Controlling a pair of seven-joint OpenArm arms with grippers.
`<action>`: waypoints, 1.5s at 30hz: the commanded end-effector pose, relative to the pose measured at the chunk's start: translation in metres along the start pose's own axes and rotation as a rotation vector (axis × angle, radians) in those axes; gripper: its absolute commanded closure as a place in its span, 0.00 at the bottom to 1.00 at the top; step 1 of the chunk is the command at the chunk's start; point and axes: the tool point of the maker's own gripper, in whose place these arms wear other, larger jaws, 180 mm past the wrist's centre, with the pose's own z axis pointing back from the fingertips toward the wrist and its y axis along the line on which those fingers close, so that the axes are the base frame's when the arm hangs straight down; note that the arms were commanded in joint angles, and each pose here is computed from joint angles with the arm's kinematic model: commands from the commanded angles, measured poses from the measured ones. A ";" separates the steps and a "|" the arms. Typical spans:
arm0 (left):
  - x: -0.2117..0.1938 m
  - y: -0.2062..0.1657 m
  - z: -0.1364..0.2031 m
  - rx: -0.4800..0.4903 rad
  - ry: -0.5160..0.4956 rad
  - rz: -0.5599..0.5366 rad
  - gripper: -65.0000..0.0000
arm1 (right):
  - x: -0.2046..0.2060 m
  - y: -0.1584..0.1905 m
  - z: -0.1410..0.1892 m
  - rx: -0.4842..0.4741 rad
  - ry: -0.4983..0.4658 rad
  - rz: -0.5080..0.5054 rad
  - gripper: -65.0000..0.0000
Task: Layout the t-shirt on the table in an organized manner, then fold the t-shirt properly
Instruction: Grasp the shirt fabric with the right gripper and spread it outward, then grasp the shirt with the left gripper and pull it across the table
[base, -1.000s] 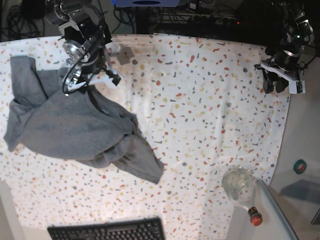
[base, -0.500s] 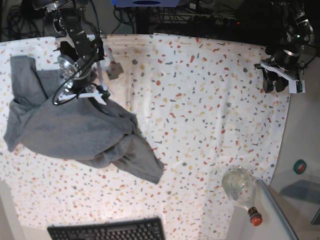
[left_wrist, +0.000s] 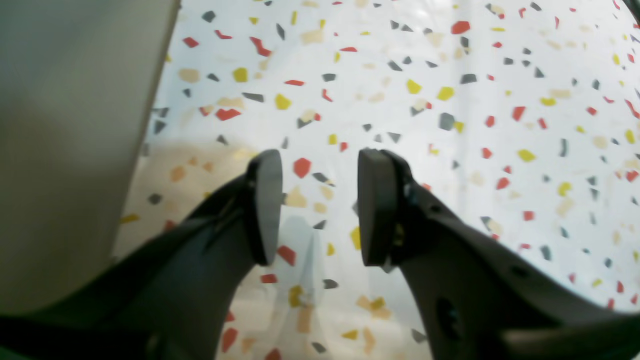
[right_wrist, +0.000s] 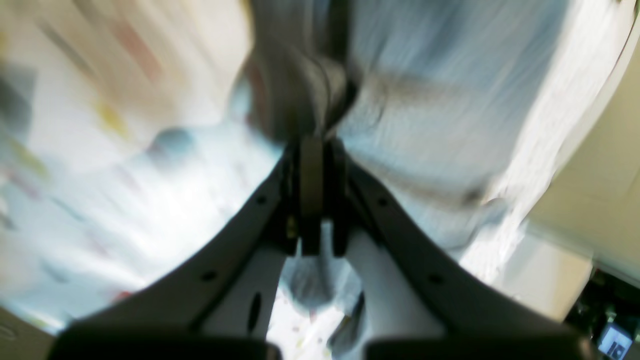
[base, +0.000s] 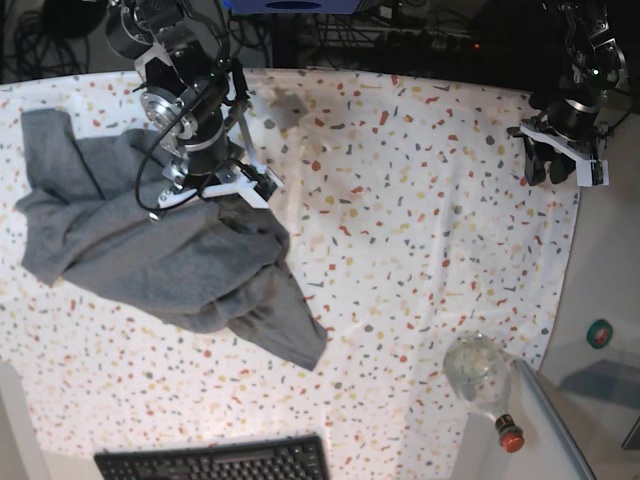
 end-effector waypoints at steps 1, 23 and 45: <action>0.017 0.004 0.001 -0.001 -0.052 -0.012 0.64 | 0.015 -0.038 0.003 -0.102 -0.045 -0.005 1.00; -0.001 -0.005 -0.008 -0.010 -0.014 0.031 0.64 | -0.132 -0.368 -0.047 -0.386 0.323 -0.376 0.38; 0.018 -0.133 -0.026 -0.328 -0.041 -0.079 1.00 | -0.131 -0.045 -0.089 0.205 0.396 -0.289 1.00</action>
